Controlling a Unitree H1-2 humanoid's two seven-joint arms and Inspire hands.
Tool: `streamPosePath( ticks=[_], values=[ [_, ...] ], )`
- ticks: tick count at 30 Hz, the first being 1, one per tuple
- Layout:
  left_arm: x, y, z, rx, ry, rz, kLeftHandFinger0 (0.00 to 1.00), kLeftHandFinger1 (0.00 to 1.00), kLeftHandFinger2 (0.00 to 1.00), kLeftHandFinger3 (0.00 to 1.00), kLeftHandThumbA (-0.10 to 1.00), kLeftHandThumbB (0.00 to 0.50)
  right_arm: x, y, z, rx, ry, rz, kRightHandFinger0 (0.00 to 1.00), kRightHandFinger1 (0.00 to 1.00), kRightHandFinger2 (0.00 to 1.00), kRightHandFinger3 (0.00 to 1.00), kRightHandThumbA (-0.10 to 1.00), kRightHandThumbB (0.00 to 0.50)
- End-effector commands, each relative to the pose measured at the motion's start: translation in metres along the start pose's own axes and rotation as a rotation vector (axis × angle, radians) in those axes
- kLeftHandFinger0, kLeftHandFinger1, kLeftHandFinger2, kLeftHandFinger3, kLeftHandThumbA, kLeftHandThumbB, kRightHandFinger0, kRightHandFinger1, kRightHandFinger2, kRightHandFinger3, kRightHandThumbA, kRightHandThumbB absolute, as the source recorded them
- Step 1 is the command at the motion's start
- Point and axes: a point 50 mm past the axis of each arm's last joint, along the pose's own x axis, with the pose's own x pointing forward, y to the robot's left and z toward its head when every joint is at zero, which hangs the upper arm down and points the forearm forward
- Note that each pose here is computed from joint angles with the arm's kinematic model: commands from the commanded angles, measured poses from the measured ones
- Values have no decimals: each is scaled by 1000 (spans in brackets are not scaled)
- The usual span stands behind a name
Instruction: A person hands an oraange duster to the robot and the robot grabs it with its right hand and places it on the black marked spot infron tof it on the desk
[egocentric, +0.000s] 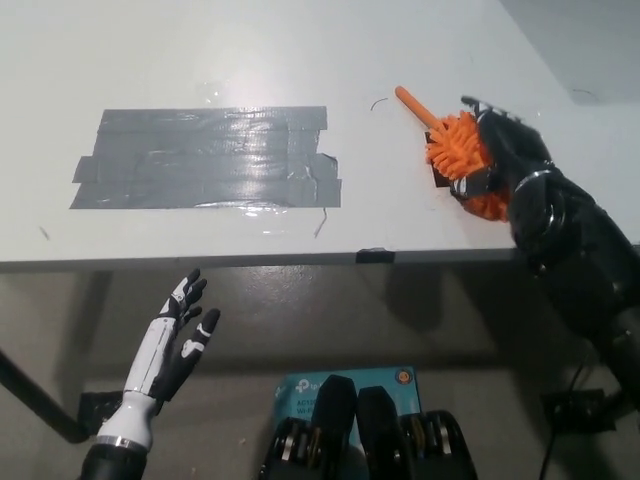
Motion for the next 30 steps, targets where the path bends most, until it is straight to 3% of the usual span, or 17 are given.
streamPosePath(
  ticks=[1, 3, 7, 9, 12, 17, 22, 27, 30],
  values=[
    [7, 4, 6, 2, -30, 30, 983, 1000, 1000, 1000, 946, 112, -27, -74, 40, -79, -111, -319, 1000, 1000, 1000, 1000, 831, 311],
    [6, 5, 5, -5, -32, 30, 987, 1000, 1000, 1000, 971, 106, -50, -97, 53, -50, -170, -417, 1000, 1000, 1000, 1000, 900, 302],
    [7, 6, 4, -15, -36, 26, 1000, 1000, 1000, 1000, 1000, 99, -72, -117, 63, -28, -217, -504, 1000, 1000, 1000, 1000, 900, 292],
    [8, 5, 4, -18, -37, 25, 1000, 1000, 1000, 1000, 1000, 103, -97, -132, 68, 16, -264, -584, 1000, 1000, 1000, 1000, 820, 294],
    [12, 5, 5, -19, -39, 24, 1000, 1000, 1000, 1000, 1000, 103, -111, -139, 69, 52, -297, -618, 1000, 1000, 1000, 1000, 786, 291],
    [29, 6, 11, -13, -64, 21, 1000, 1000, 1000, 1000, 1000, 88, -179, -137, 74, 112, -456, -693, 1000, 1000, 1000, 1000, 883, 282],
    [34, 6, 13, -10, -57, 8, 1000, 1000, 1000, 1000, 1000, 103, -229, -109, 63, 243, -557, -651, 1000, 1000, 1000, 1000, 834, 242],
    [32, 5, 9, -6, -47, 2, 1000, 1000, 1000, 1000, 1000, 109, -247, -78, 41, 364, -546, -556, 1000, 1000, 1000, 1000, 807, 231],
    [26, 1, 4, -8, -39, 3, 1000, 1000, 1000, 1000, 1000, 114, -243, -49, 19, 461, -542, -425, 1000, 1000, 1000, 1000, 769, 231]
  ],
)
